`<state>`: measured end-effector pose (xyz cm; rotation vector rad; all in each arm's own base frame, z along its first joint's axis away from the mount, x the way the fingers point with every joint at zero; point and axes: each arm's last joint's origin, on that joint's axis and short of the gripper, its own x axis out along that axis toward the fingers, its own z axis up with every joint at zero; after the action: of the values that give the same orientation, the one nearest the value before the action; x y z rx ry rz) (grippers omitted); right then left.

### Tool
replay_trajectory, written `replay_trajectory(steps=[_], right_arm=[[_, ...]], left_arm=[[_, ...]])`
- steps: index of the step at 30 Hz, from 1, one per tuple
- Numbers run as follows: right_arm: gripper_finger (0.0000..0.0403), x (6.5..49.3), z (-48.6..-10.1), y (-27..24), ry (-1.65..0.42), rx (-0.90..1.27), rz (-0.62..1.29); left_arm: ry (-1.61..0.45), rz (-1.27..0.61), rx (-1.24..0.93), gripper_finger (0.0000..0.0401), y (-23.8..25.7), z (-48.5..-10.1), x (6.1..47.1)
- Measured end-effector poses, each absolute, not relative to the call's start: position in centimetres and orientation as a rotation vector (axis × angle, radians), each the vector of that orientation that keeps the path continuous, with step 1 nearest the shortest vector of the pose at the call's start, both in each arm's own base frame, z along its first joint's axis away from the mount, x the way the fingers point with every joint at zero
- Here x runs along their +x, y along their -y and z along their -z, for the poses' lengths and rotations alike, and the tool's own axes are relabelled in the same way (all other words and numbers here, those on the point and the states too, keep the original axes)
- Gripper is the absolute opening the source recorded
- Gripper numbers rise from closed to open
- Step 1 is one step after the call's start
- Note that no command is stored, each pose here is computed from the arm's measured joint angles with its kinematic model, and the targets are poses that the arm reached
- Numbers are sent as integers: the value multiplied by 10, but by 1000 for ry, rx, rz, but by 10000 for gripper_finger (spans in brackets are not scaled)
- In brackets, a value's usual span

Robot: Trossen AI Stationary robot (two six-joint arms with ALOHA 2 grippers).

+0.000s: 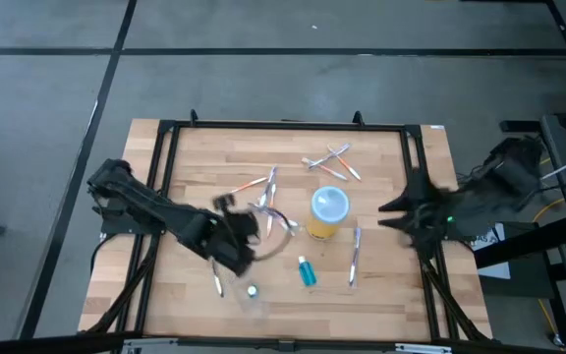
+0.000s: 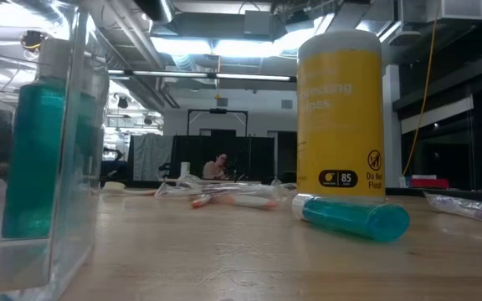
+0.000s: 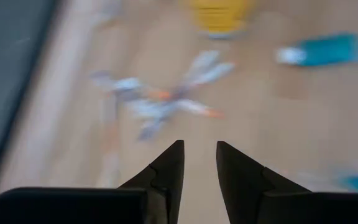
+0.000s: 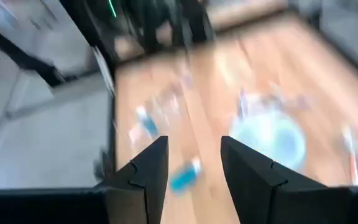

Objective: Pick & Place toothbrushing station
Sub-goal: Put the mouthwash bottle into the middle part of the transparent organizer

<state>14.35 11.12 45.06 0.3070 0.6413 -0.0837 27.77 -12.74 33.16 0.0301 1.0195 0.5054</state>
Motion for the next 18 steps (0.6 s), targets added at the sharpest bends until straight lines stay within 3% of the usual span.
replay_trajectory(steps=[3, 8, 12, 18], right_arm=[[151, 149, -421, -119, -758, 358, 115], [151, 156, -379, -132, -811, 508, 76], [151, 157, -343, -141, -861, 635, 55], [151, 146, -289, -142, -969, 841, 293]], left_arm=[[-894, -619, -94, 98, 119, -355, 243], [-700, -614, -303, 102, 126, -365, 196], [-629, -509, -393, 102, 143, -352, 194], [-520, -508, -454, 102, 154, -336, 205]])
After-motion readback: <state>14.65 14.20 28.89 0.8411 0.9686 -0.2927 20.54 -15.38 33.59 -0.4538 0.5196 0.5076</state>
